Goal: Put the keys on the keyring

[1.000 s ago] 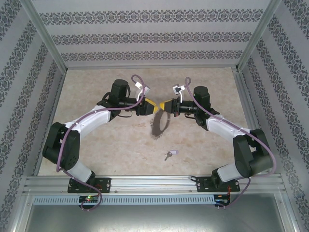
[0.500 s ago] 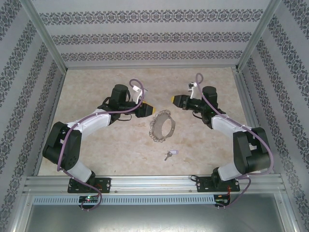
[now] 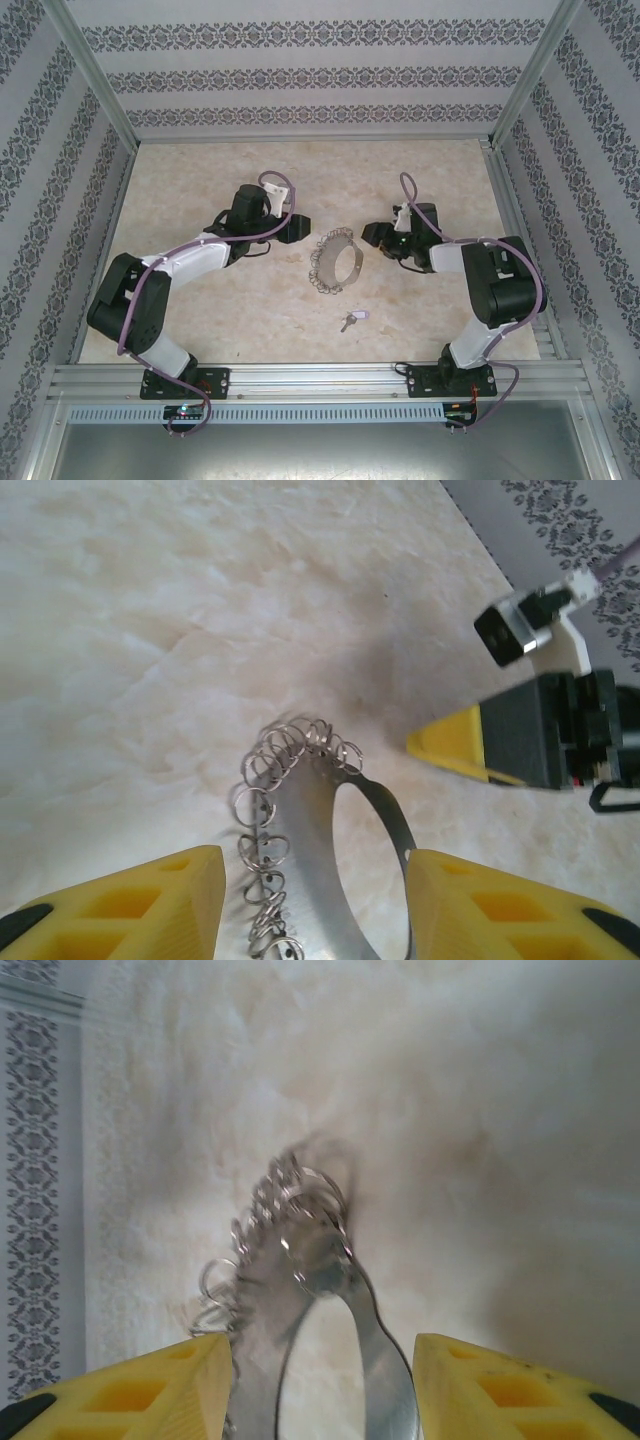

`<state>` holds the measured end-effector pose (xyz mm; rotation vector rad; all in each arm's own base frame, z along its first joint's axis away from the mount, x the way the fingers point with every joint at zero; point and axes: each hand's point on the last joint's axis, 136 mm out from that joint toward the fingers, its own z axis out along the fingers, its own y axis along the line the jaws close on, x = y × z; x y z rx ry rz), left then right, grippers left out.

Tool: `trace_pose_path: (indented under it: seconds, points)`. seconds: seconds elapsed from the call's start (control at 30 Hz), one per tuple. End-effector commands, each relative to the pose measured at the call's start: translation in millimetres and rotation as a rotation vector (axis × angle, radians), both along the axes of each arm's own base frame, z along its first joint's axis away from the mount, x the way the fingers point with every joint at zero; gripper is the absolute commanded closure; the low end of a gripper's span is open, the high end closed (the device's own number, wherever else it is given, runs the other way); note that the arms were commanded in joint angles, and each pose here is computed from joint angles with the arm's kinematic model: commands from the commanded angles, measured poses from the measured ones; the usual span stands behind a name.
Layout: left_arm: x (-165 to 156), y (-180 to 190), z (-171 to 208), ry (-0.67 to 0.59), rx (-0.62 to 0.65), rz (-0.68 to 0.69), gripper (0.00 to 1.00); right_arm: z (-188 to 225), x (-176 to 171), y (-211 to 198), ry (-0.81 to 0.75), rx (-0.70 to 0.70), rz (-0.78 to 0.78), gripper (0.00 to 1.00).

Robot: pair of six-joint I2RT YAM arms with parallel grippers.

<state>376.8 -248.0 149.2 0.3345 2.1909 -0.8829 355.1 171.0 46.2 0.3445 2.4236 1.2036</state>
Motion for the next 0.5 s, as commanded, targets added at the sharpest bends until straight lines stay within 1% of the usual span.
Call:
trace_pose_path:
  seconds: [0.0,0.27,0.47]
  points:
    - [-1,7,18,-0.037,0.0,0.044,0.48,-16,-13,2,0.067,-0.017,-0.025,0.49]
    - [-5,15,33,-0.067,0.022,0.066,0.46,-37,-45,22,0.18,-0.054,-0.015,0.53]
    - [-10,22,46,-0.087,0.059,0.073,0.44,-41,-71,53,0.239,-0.092,0.023,0.57]
